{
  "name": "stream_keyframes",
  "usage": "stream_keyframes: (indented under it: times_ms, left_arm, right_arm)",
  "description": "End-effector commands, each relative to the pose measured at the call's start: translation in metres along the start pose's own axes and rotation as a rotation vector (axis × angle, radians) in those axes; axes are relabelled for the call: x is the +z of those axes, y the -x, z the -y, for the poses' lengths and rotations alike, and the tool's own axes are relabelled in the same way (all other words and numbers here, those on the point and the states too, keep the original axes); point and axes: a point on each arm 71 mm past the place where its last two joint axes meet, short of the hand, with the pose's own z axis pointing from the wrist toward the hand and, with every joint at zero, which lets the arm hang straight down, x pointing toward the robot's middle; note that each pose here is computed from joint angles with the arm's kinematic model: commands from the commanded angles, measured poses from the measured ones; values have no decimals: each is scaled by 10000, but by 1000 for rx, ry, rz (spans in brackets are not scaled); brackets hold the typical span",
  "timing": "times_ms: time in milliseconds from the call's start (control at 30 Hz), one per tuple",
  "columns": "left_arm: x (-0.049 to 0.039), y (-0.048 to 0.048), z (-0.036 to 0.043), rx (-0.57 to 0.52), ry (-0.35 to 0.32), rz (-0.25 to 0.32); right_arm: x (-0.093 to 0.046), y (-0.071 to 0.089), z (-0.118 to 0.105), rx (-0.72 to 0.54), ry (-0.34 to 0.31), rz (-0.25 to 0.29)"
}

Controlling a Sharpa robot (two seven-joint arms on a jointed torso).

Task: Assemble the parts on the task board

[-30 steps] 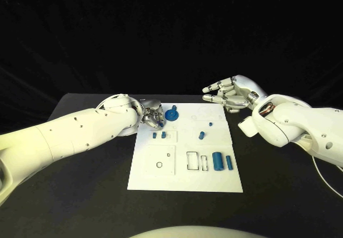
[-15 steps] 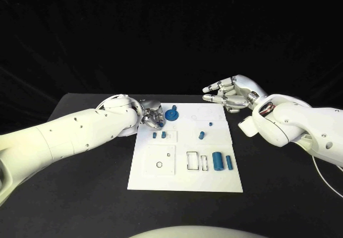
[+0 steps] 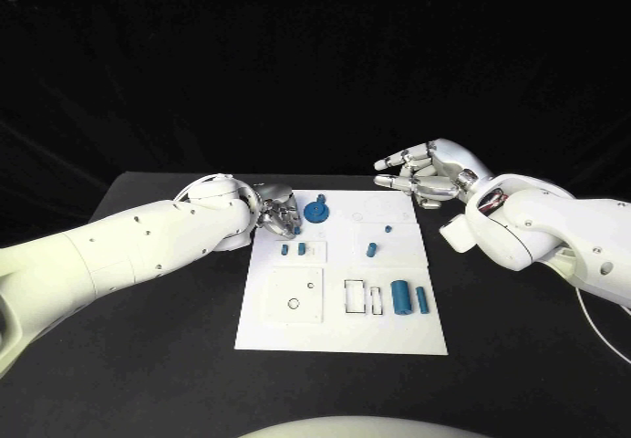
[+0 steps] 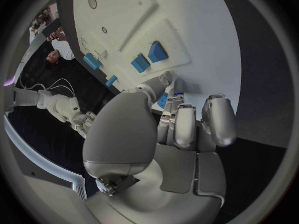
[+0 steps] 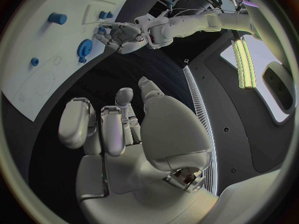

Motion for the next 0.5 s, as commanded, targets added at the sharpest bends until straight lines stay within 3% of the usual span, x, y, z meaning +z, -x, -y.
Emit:
stream_keyframes:
  times_ms: [33, 200, 333, 500]
  left_arm:
    - [-8, -2, -54, 0, 17, 2]
    - [-56, 43, -125, -41, 15, 27]
    - [-149, 147, -196, -108, -2, 81]
    - [-351, 366, -292, -421, -67, 239]
  right_arm:
    - [2, -17, 18, -4, -15, -29]
    - [6, 15, 96, -47, -62, -51]
    - [6, 66, 170, -133, -93, -64]
    - [28, 121, 256, -365, -115, -91]
